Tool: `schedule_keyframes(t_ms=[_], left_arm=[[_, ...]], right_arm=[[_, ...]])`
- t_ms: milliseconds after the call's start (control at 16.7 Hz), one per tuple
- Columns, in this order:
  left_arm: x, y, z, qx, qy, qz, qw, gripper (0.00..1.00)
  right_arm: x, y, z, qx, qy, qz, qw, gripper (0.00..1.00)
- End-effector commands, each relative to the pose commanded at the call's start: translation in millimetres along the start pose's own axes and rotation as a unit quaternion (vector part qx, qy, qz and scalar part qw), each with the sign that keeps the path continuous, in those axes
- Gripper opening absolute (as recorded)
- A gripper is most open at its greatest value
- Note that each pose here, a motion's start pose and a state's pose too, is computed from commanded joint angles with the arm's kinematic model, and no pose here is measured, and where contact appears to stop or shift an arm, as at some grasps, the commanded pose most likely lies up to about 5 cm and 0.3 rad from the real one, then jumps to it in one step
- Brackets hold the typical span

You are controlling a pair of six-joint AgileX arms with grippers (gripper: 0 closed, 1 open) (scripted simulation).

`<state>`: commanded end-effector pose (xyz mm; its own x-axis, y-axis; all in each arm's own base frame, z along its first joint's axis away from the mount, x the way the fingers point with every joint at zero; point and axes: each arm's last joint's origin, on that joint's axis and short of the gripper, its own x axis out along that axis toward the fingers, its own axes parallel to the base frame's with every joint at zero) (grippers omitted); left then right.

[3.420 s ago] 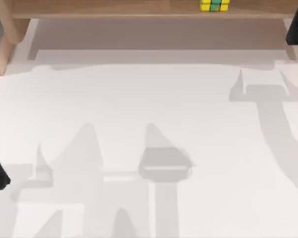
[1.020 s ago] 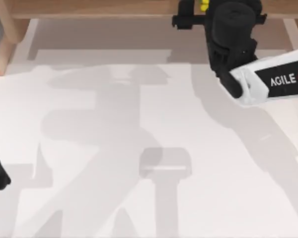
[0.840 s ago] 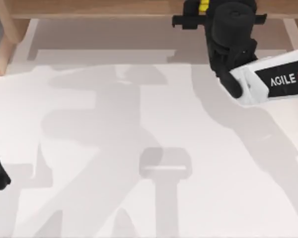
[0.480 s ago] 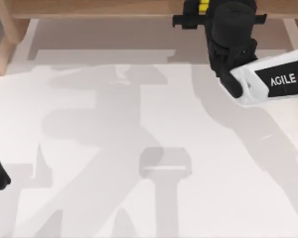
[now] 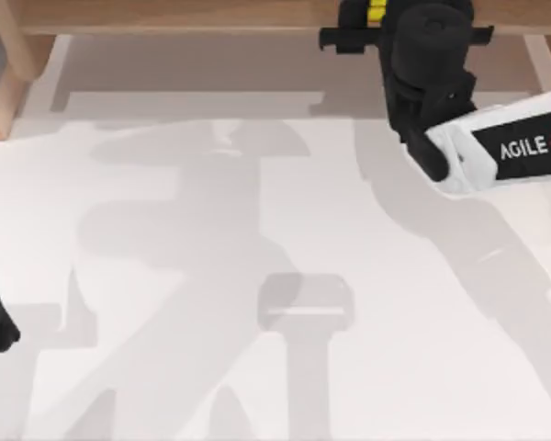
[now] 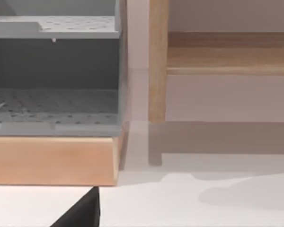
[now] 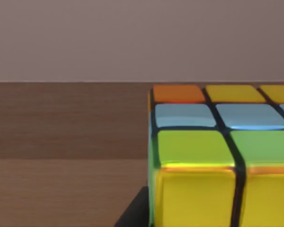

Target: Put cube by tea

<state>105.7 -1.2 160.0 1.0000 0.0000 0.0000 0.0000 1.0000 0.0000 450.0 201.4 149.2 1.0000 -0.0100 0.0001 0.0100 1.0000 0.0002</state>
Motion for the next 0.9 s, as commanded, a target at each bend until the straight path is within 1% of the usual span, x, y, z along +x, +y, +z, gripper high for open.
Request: schedule_keyframes(t_ms=[120,240,480,600,720,900], left_arm=[[0,0,0,0.0,0.0,0.0,1.0,1.0],[0,0,0,0.0,0.0,0.0,1.0,1.0],[0,0,0,0.0,0.0,0.0,1.0,1.0],[0,0,0,0.0,0.0,0.0,1.0,1.0],[0,0,0,0.0,0.0,0.0,1.0,1.0],[0,0,0,0.0,0.0,0.0,1.0,1.0]], right_arm=[[-1,2,1,0.002,-0.001,0.002,1.0,0.0],[0,2,5,0.013,-0.013,-0.003,1.0,0.0],[10,-11,15,0.04,-0.063,-0.035,0.997,0.0],[13,-18,19,0.046,-0.074,-0.048,0.995,0.0],[12,-17,15,0.041,-0.06,-0.045,0.996,0.0],[5,-7,9,0.019,-0.018,-0.023,0.999,0.0]])
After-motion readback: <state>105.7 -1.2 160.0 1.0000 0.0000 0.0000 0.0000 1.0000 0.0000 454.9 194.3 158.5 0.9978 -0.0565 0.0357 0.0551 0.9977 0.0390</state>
